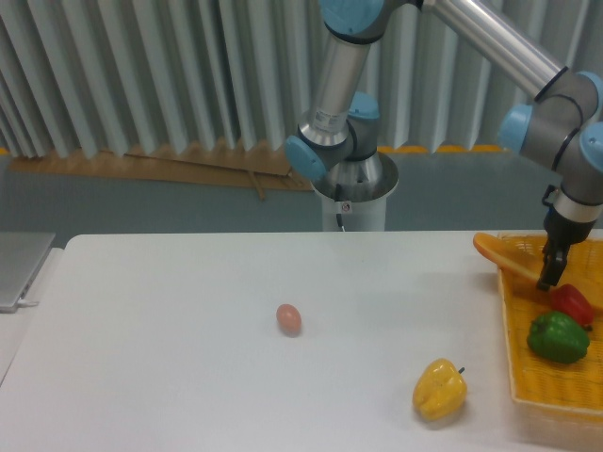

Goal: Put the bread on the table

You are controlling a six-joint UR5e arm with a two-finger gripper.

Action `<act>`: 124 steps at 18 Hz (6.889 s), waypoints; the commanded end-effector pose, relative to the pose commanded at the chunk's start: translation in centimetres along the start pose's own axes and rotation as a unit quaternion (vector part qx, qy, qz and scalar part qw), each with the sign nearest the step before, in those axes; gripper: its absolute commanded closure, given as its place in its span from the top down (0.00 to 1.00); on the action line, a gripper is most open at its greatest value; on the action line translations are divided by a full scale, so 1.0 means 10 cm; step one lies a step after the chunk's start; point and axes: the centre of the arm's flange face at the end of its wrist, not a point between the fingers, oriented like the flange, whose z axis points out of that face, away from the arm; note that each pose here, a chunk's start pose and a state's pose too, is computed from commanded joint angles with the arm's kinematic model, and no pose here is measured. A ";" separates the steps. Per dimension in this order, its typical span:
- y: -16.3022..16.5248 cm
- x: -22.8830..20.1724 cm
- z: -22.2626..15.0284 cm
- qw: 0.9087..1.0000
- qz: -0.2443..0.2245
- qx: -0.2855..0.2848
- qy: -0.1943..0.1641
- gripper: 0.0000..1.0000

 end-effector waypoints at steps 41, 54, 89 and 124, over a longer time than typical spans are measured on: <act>-1.28 -0.69 -0.97 0.988 -0.154 0.013 0.006 0.29; -2.59 -1.22 -1.10 0.973 -0.226 0.046 0.003 0.29; -2.68 -2.41 -0.06 0.968 -0.248 -0.036 -0.009 0.35; -2.48 -1.09 -1.62 0.986 -0.164 -0.021 0.007 1.00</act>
